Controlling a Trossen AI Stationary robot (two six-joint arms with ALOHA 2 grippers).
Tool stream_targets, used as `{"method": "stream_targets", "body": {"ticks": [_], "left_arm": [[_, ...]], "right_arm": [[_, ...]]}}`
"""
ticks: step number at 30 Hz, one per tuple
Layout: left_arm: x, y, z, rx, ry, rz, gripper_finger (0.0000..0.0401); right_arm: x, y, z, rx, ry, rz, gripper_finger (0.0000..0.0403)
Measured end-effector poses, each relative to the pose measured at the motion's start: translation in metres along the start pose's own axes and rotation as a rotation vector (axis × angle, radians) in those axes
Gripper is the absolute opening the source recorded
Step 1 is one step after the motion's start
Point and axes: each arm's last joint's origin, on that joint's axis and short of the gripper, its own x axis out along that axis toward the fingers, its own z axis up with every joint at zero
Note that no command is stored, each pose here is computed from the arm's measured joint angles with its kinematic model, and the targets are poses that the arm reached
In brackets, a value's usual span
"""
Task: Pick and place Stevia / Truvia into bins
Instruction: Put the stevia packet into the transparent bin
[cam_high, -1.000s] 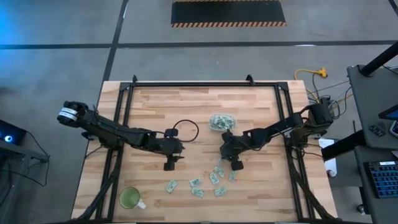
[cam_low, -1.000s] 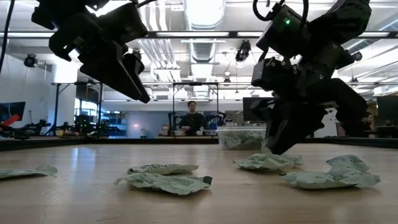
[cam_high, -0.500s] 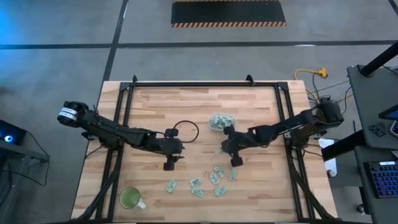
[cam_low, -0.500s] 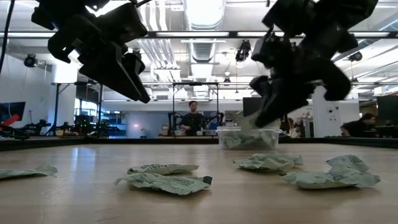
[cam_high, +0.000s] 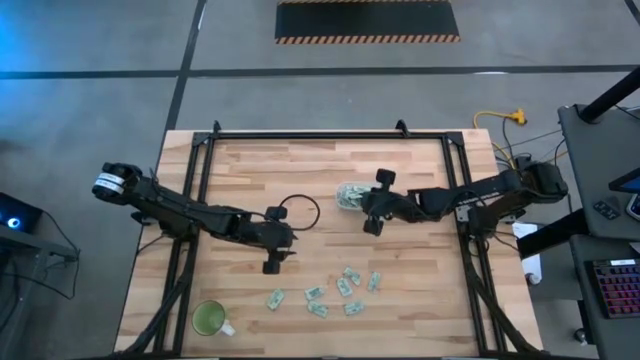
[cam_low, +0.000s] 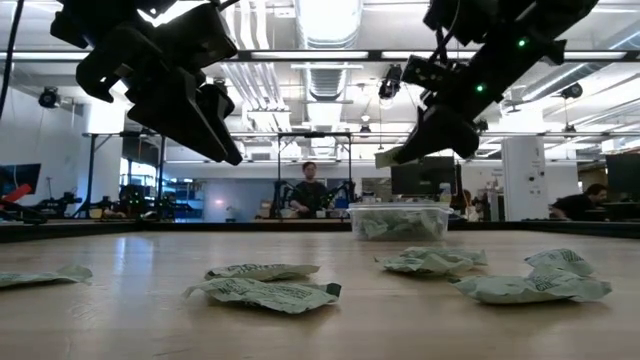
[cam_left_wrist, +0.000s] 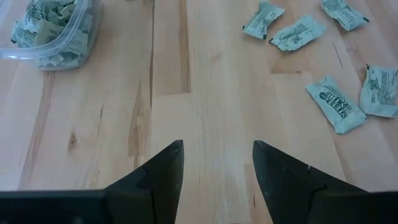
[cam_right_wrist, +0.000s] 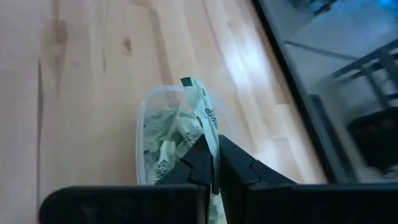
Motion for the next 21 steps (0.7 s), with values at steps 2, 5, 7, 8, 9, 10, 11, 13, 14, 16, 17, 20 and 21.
{"method": "stream_targets", "body": {"ticks": [2, 5, 7, 8, 9, 10, 11, 13, 14, 16, 17, 20, 21], "left_arm": [[0.0, 0.0, 0.0, 0.0, 0.0, 0.0, 0.0176], [0.0, 0.0, 0.0, 0.0, 0.001, 0.0, 0.0176], [0.0, 0.0, 0.0, -0.001, 0.001, 0.0, 0.0176], [0.0, 0.0, 0.0, -0.001, 0.001, 0.0, 0.0176], [0.0, 0.0, 0.0, -0.001, 0.001, 0.0, 0.0176], [0.0, 0.0, 0.0, -0.001, 0.001, 0.0, 0.0176], [0.0, 0.0, 0.0, -0.002, 0.001, 0.0, 0.0176], [0.0, 0.0, 0.0, -0.002, 0.002, 0.0, 0.0176], [0.0, 0.0, 0.0, -0.002, 0.002, 0.0, 0.0176], [0.0, 0.0, 0.0, -0.002, 0.001, 0.0, 0.0176], [0.0, 0.0, 0.0, -0.002, 0.001, 0.0, 0.0176], [0.0, 0.0, 0.0, -0.002, 0.002, 0.0, 0.0176], [0.0, 0.0, 0.0, -0.002, 0.002, 0.0, 0.0176]], "right_arm": [[0.005, -0.004, -0.002, 0.018, 0.011, 0.034, 0.0009], [0.012, -0.008, -0.005, 0.062, 0.039, 0.04, 0.001], [0.016, -0.009, -0.007, 0.066, 0.054, 0.051, 0.0018], [0.018, -0.009, -0.008, 0.068, 0.058, 0.068, 0.0025], [0.019, -0.009, -0.009, 0.071, 0.063, 0.084, 0.0033], [0.021, -0.009, -0.01, 0.077, 0.067, 0.095, 0.0043], [0.022, -0.009, -0.01, 0.08, 0.07, 0.1, 0.0054], [0.022, -0.009, -0.012, 0.075, 0.085, 0.1, 0.0077], [0.022, -0.009, -0.013, 0.072, 0.091, 0.099, 0.0089], [0.021, -0.009, -0.013, 0.07, 0.102, 0.099, 0.0111], [0.02, -0.01, -0.013, 0.072, 0.109, 0.101, 0.012], [0.01, -0.013, -0.009, 0.088, 0.099, 0.105, 0.0141], [0.007, -0.013, -0.008, 0.087, 0.095, 0.11, 0.0145]]}}
